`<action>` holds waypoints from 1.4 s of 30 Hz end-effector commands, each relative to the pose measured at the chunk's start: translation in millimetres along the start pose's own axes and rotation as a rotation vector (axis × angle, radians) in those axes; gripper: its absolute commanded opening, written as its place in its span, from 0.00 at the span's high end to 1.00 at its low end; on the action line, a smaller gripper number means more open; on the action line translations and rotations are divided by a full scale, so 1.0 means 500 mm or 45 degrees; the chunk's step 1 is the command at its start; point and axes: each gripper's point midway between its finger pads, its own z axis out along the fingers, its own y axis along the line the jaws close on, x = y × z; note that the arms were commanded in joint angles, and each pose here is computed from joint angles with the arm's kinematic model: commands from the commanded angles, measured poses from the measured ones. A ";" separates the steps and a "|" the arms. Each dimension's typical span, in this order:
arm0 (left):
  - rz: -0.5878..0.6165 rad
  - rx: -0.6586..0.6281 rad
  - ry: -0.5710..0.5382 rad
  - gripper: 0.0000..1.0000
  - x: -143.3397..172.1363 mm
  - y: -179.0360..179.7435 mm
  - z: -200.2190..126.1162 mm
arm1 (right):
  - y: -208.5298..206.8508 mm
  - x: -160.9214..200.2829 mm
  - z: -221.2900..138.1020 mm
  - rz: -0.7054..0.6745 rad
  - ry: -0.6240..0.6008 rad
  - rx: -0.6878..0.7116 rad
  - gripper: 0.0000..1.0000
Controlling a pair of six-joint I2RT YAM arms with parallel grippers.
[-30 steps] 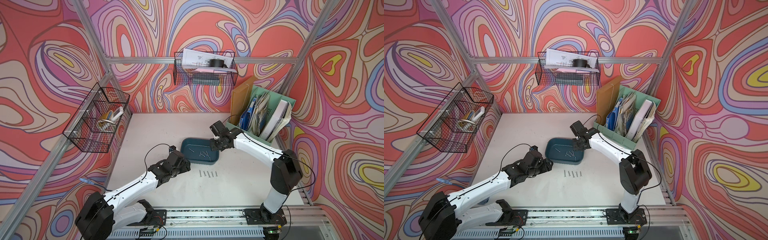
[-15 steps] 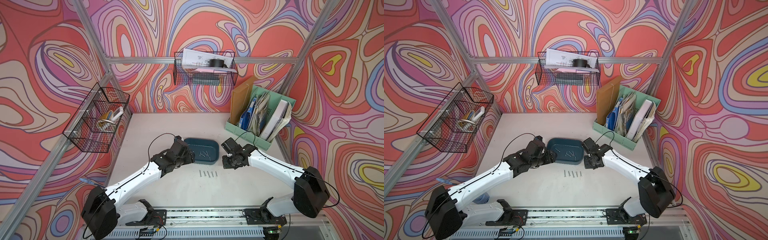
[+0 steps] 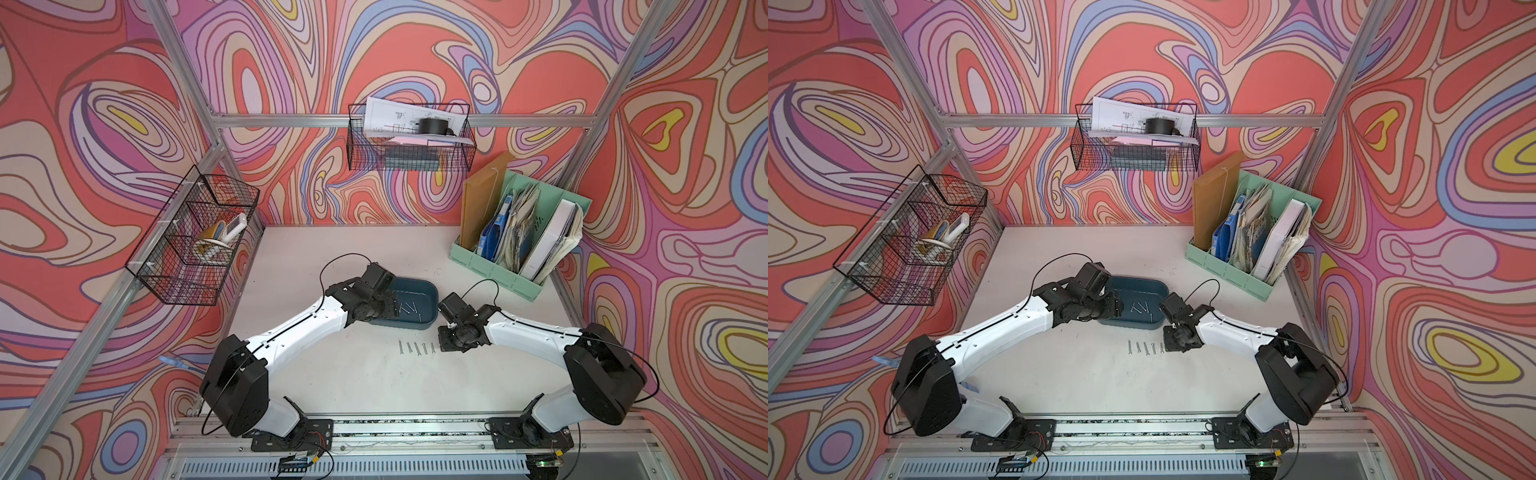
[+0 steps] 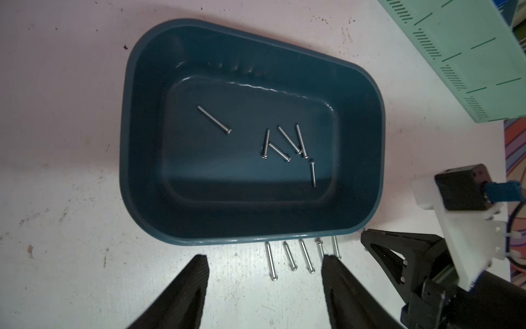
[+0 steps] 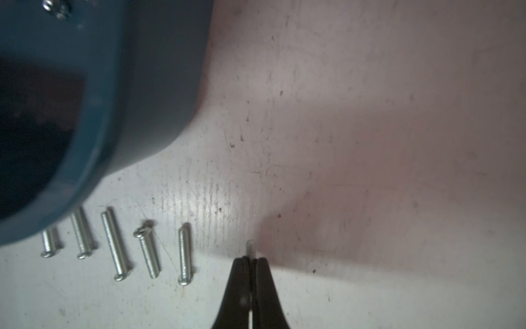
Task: Take out the screws from the storage box
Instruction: Place the screw at the center of the board, then pick up the screw from the storage box.
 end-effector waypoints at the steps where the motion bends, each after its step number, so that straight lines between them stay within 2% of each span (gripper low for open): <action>1: 0.040 -0.031 0.055 0.31 -0.011 -0.004 -0.004 | 0.003 0.005 0.020 -0.010 -0.001 0.005 0.94; 7: 0.063 -0.084 0.110 0.34 -0.026 -0.008 0.024 | 0.001 0.013 0.026 -0.022 -0.001 0.011 0.87; 12: 0.118 -0.195 0.131 0.39 -0.048 0.012 0.043 | 0.001 0.012 0.016 -0.033 -0.006 0.011 0.78; 15: 0.088 -0.271 0.144 0.45 -0.066 0.033 0.059 | 0.011 0.000 -0.002 -0.037 -0.034 -0.020 0.74; 17: 0.064 -0.302 0.123 0.44 -0.082 0.039 0.068 | 0.019 -0.011 -0.021 -0.042 -0.061 -0.042 0.71; 21: 0.011 -0.331 0.091 0.45 -0.101 0.041 0.098 | 0.030 -0.043 -0.068 -0.057 -0.145 -0.066 0.70; 26: -0.089 -0.377 0.115 0.54 -0.107 0.045 0.149 | 0.027 -0.080 -0.121 -0.060 -0.288 -0.060 0.70; 34: -0.271 -0.522 0.089 0.56 -0.113 0.072 0.187 | 0.016 -0.110 -0.118 -0.024 -0.345 -0.025 0.70; 36: -0.300 -0.554 0.083 0.60 -0.113 0.082 0.193 | 0.012 -0.114 -0.116 -0.017 -0.349 -0.023 0.70; 42: -0.380 -0.511 0.138 0.68 -0.099 0.087 0.238 | -0.005 -0.121 -0.112 -0.001 -0.355 -0.001 0.71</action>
